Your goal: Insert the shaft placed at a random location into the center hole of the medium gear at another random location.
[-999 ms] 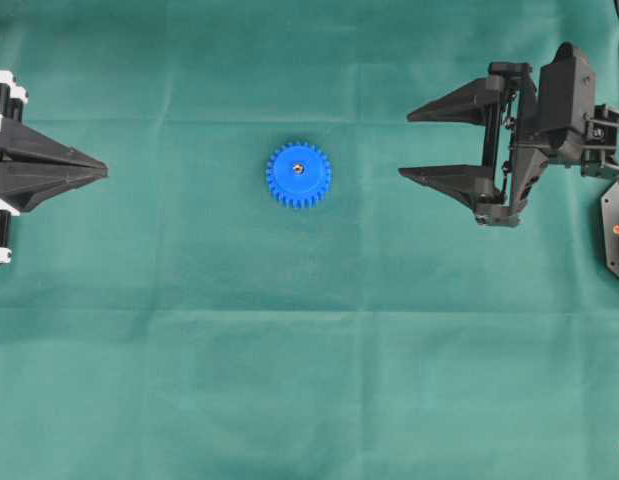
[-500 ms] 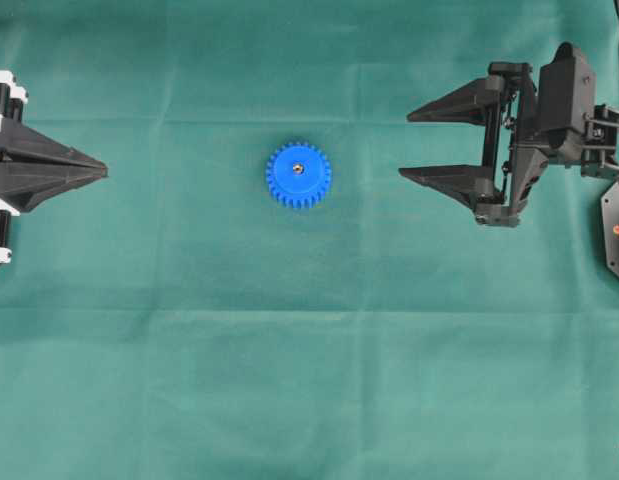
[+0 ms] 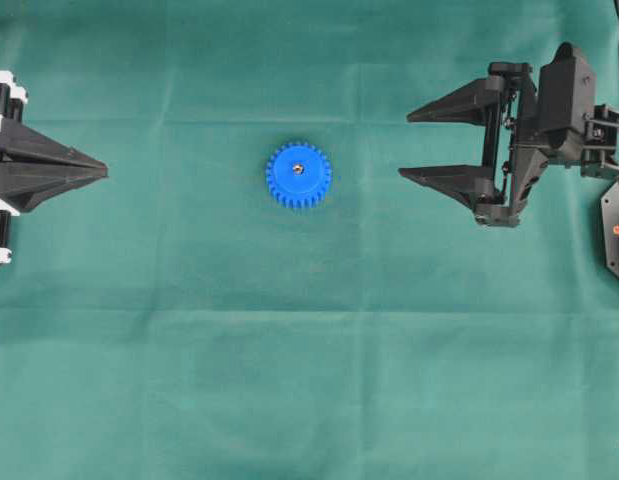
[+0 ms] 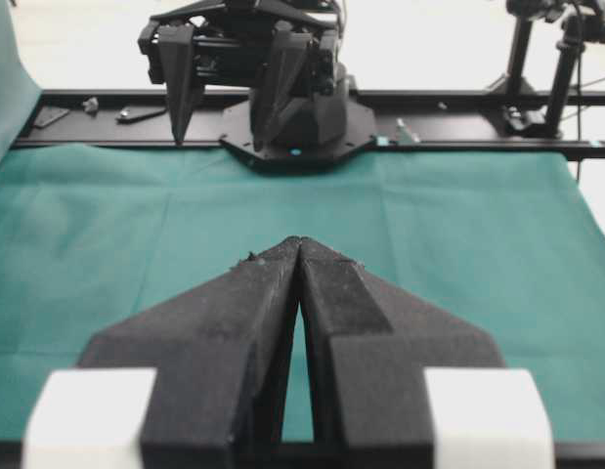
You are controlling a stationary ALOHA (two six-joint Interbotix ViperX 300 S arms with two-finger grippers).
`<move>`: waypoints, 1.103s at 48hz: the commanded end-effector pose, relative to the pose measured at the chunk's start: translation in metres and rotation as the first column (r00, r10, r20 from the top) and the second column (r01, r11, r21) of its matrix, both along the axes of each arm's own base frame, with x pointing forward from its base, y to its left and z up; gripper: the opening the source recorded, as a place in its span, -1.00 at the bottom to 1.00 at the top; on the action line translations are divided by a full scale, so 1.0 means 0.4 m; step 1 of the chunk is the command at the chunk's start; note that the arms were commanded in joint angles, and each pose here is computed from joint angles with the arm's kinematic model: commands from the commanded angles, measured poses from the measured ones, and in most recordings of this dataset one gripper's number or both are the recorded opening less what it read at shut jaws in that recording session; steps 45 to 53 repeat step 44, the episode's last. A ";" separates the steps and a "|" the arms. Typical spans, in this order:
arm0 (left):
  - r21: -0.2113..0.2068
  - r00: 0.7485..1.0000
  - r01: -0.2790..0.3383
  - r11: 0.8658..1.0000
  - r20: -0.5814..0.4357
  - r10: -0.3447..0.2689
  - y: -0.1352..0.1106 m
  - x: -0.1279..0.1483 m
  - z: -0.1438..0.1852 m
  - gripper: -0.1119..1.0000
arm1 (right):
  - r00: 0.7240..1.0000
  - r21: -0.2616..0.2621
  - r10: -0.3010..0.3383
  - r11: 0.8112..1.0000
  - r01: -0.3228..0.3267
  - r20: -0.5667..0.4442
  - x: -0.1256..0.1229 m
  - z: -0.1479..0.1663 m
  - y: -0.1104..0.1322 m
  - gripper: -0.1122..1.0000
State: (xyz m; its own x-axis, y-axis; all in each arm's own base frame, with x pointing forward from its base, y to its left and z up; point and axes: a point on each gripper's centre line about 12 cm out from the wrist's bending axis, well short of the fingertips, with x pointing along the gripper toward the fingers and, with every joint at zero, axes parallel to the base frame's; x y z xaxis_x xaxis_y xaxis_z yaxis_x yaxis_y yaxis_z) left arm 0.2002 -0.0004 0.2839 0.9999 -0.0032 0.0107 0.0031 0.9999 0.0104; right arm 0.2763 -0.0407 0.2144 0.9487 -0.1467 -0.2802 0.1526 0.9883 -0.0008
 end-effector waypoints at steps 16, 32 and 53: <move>0.001 1.000 -0.001 1.000 0.017 0.001 0.001 0.005 0.016 -0.80 | 1.000 -0.005 0.002 1.000 -0.001 0.021 0.005 0.018 0.000 0.68; 0.000 1.000 -0.001 1.000 0.012 0.001 0.001 0.005 0.015 -0.80 | 1.000 -0.004 0.002 1.000 -0.002 0.019 0.005 0.018 0.000 0.68; 0.000 1.000 0.000 1.000 0.008 0.000 0.000 0.005 0.013 -0.80 | 1.000 -0.005 0.002 1.000 -0.001 0.021 0.005 0.018 0.000 0.68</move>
